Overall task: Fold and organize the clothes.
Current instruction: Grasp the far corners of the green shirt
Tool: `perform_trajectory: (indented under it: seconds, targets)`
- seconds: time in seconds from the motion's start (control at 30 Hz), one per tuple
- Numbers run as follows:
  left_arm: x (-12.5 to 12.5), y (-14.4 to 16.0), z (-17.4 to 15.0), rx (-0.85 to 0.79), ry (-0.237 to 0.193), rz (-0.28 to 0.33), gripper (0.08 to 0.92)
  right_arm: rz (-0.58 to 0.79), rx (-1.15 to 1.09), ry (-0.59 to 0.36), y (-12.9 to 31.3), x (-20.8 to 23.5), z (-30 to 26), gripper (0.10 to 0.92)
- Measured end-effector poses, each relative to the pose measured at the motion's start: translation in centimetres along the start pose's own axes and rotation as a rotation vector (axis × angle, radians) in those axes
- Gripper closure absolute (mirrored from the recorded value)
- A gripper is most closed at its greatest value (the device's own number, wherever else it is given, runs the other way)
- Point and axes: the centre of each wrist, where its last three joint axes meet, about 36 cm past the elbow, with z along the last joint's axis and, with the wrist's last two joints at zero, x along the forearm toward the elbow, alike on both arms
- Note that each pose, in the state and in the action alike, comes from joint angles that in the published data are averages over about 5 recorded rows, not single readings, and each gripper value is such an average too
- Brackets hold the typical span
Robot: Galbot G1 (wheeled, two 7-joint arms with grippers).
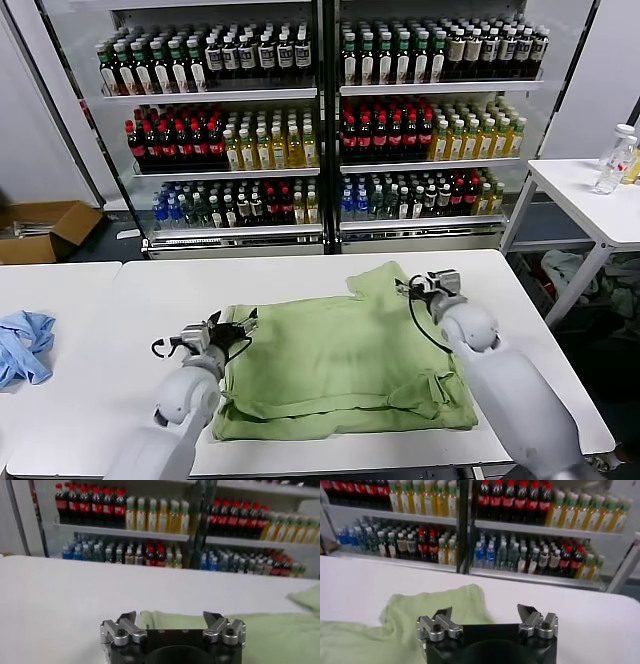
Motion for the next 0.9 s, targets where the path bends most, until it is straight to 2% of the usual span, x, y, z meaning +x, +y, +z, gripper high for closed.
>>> perform_trajectory:
  seconds: [0.13, 0.27, 0.5, 0.73, 0.9]
  targets:
    - [-1.7, 0.0, 0.0, -0.014, 0.026, -0.028, 0.185, -0.007, -0.013, 0.038, 0.5, -2.1, -0.5, 0.202]
    - [-2.6, 0.0, 0.1, -0.023, 0.04, -0.044, 0.267, -0.017, -0.04, 0.07, 0.9, -3.6, -0.7, 0.255]
    - [-3.0, 0.4, 0.2, -0.002, 0.068, -0.036, 0.475, -0.031, -0.068, 0.103, 1.2, -4.9, -0.6, 0.454]
    - [-2.7, 0.9, 0.5, 0.051, 0.09, 0.002, 0.674, -0.043, -0.056, 0.105, 1.5, -5.2, 0.0, 0.662]
    - [-2.1, 1.2, 0.8, 0.102, 0.081, 0.03, 0.82, -0.051, -0.037, 0.07, 1.8, -4.4, 0.6, 0.801]
